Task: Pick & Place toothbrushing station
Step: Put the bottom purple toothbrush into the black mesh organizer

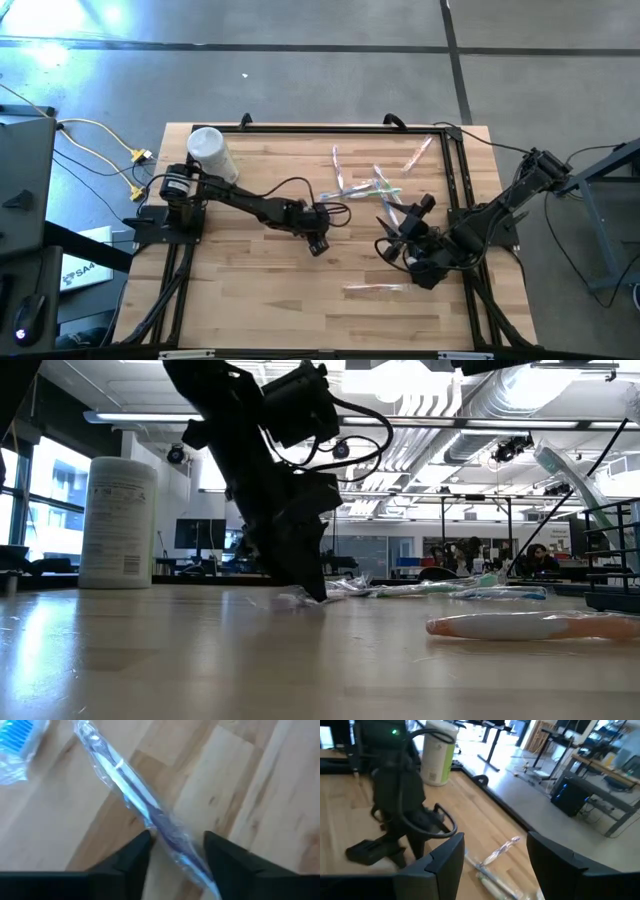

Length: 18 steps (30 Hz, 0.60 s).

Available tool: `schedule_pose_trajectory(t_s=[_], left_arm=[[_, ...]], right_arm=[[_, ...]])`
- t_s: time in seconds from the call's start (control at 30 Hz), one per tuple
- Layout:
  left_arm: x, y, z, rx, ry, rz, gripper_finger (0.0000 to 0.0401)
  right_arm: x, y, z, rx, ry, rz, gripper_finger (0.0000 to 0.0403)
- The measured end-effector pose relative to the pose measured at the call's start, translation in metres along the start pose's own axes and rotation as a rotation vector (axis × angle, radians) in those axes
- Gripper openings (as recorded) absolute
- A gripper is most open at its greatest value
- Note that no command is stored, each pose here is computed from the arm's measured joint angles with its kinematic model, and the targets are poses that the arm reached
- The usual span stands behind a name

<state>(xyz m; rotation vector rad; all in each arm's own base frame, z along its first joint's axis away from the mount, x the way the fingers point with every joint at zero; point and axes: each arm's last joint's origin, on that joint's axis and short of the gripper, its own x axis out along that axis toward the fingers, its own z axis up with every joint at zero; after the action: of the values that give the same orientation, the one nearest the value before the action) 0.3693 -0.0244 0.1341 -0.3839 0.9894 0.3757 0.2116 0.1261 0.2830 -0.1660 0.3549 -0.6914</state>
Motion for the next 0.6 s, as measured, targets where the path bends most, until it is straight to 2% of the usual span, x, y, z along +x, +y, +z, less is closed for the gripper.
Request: schedule_pose_trajectory(t_s=[0.13,0.2,0.4,0.47,0.6], left_arm=[[0.000,0.002,-0.002,0.049,0.012,0.020,0.0053],[0.000,0.002,-0.002,0.064,0.022,0.020,0.0020],[-0.016,-0.001,-0.004,0.133,0.011,0.105,0.0016],[-0.030,-0.005,-0.007,0.199,0.019,0.178,0.0015],[-0.075,-0.032,-0.002,0.373,-0.104,0.316,0.0015]], right_arm=[[0.003,0.000,0.000,0.003,0.032,0.024,0.0207],[0.004,0.000,0.000,0.008,0.036,0.023,0.0207],[0.004,0.000,0.000,0.011,0.037,0.024,0.0207],[0.004,0.000,0.000,0.011,0.036,0.024,0.0207],[0.004,0.000,0.000,0.011,0.037,0.025,0.0207]])
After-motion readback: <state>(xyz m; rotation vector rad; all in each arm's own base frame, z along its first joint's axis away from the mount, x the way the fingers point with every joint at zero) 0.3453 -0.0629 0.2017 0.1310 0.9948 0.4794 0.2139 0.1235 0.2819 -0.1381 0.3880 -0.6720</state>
